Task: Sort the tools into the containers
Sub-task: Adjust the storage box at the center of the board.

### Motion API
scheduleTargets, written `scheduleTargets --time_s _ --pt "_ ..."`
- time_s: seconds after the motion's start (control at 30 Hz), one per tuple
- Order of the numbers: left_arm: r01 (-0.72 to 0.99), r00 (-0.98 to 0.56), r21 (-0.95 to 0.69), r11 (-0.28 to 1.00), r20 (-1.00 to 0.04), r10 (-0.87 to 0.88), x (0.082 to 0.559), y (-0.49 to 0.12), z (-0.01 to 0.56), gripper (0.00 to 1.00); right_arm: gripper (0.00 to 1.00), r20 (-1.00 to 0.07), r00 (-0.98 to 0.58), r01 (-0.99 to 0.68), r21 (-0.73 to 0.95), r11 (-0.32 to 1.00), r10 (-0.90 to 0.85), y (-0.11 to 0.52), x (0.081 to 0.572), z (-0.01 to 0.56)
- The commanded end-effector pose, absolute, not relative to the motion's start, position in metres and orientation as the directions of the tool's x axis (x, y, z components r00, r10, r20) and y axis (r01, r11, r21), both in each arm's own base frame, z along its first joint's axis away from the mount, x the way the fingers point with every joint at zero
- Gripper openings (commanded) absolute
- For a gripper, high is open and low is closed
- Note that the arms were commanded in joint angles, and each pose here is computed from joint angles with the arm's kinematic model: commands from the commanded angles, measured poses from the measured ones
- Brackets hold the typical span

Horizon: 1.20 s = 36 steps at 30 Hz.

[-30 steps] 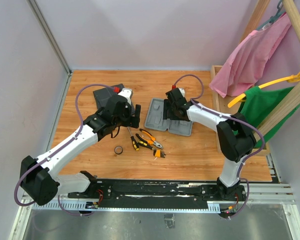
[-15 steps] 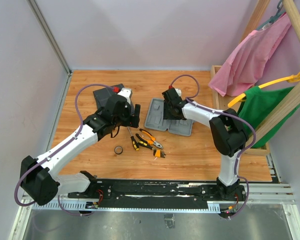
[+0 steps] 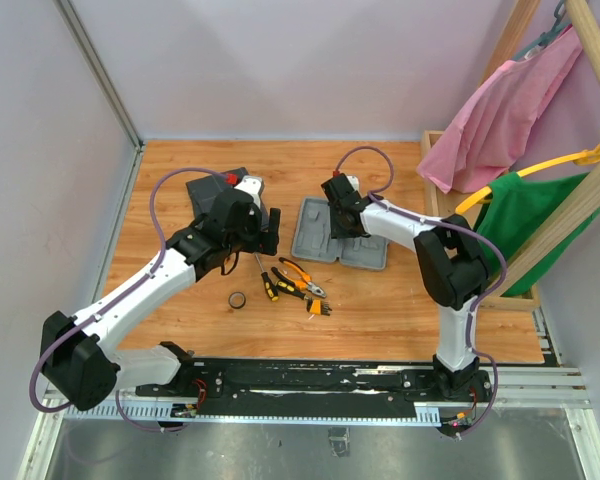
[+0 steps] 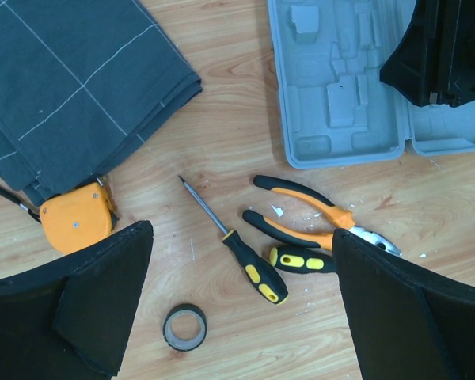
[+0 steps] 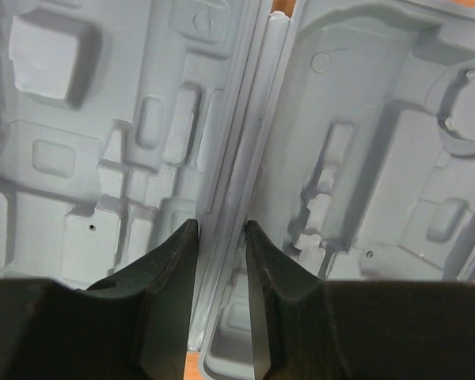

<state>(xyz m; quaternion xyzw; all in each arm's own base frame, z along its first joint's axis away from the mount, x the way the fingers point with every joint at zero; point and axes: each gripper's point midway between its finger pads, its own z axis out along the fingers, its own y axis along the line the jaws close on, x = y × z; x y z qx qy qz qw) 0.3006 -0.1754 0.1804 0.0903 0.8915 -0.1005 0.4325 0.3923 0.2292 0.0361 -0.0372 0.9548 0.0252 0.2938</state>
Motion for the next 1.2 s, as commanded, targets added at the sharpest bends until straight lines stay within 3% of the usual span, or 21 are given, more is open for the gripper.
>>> scheduleTargets --time_s 0.0,0.2,0.4,0.53,0.73,1.17 --pt "0.240 -0.619 -0.112 0.964 -0.783 0.063 0.304 -0.174 0.177 0.99 0.28 -0.556 -0.817 -0.147 -0.054 0.988 -0.152 0.226 0.400 0.033" --pt "0.239 -0.621 -0.114 0.964 -0.781 0.061 0.305 -0.174 0.176 0.99 0.24 -0.569 -0.778 -0.295 -0.044 0.955 -0.266 0.237 0.412 0.041" --pt "0.230 -0.622 -0.113 0.967 -0.781 0.057 0.305 -0.172 0.176 0.99 0.25 -0.575 -0.781 -0.274 -0.034 0.961 -0.243 0.230 0.416 0.044" --pt "0.226 -0.620 -0.111 0.968 -0.782 0.055 0.306 -0.170 0.176 0.99 0.31 -0.601 -0.765 -0.281 -0.014 0.960 -0.233 0.232 0.422 0.057" --pt "0.207 -0.613 -0.105 0.973 -0.789 0.045 0.307 -0.166 0.179 0.99 0.49 -0.702 -0.674 -0.322 -0.002 0.947 -0.231 0.234 0.426 0.122" --pt "0.090 -0.558 -0.129 0.988 -0.828 -0.058 0.313 -0.146 0.194 0.99 0.68 -0.798 -0.576 -0.355 0.047 0.934 -0.178 0.201 0.360 0.178"
